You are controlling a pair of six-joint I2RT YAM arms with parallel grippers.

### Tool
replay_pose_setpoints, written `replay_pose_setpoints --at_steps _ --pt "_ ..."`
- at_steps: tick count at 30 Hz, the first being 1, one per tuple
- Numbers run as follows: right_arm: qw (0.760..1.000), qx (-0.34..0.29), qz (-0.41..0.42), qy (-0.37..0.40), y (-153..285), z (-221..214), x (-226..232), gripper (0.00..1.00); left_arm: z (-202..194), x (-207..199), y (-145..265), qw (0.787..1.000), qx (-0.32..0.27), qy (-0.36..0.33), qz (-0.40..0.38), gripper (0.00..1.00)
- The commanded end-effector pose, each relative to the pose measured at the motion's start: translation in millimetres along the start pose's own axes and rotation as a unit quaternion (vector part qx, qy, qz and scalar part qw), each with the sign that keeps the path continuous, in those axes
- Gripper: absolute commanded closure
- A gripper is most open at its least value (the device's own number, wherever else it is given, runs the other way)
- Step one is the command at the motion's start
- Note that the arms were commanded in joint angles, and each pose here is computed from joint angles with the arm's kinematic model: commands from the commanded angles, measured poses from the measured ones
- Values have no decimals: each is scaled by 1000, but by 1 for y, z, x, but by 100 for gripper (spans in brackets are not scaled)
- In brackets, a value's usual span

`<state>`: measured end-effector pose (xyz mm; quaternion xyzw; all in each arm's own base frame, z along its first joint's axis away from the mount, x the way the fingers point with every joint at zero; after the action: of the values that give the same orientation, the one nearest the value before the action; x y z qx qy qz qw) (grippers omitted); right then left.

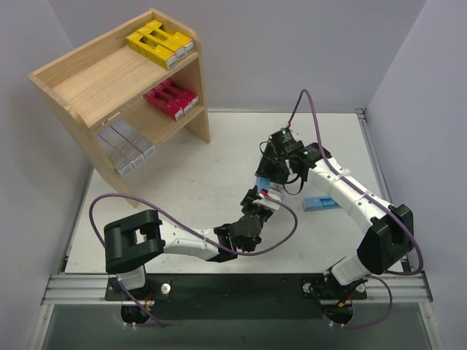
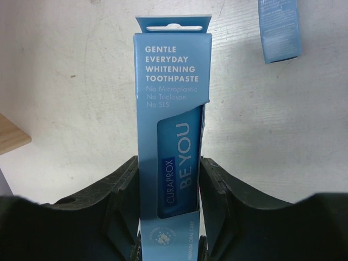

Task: Place and organize the toothpastes onto the shelf
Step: Place the toothpaste on the shelf.

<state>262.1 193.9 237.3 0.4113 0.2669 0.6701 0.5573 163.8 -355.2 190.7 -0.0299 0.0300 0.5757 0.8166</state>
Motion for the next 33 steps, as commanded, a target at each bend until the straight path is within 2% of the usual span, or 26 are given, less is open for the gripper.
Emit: replay_pose_setpoints --at_steps 1,3,6,12,15,20,26,33 --pt "1000 -20 8 3 17 3 1 58 21 -8 -5 998 -25 52 8 52" --pt "1000 -25 8 2 18 5 0 57 25 -8 -4 998 -25 56 7 55" --pt "999 -33 9 0 22 10 -2 50 30 -6 -2 997 -25 69 6 61" --pt "997 -69 21 -13 40 35 -11 22 47 -4 2 995 -25 98 -2 69" --pt "995 -92 27 -22 53 48 -20 15 56 -1 4 994 -28 104 -4 71" --pt "988 -145 32 -40 88 64 -46 10 87 10 6 992 -43 121 9 71" --pt "971 -232 -21 -47 135 62 -93 6 137 36 0 989 -60 125 53 71" --pt "971 -230 -56 -30 138 36 -111 5 226 70 -5 982 -113 94 122 71"
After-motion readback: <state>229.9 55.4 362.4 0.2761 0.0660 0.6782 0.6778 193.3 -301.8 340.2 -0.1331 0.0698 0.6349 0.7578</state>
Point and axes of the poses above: each gripper's point midway between its finger pads, its own y axis back along the fingers, its own x axis along the line the jaws close on, z = x × y, the point moved 9 cm from there along y, back along the fingers, and after that the axes turned 15 degrees about y, right-handed, at the moved point
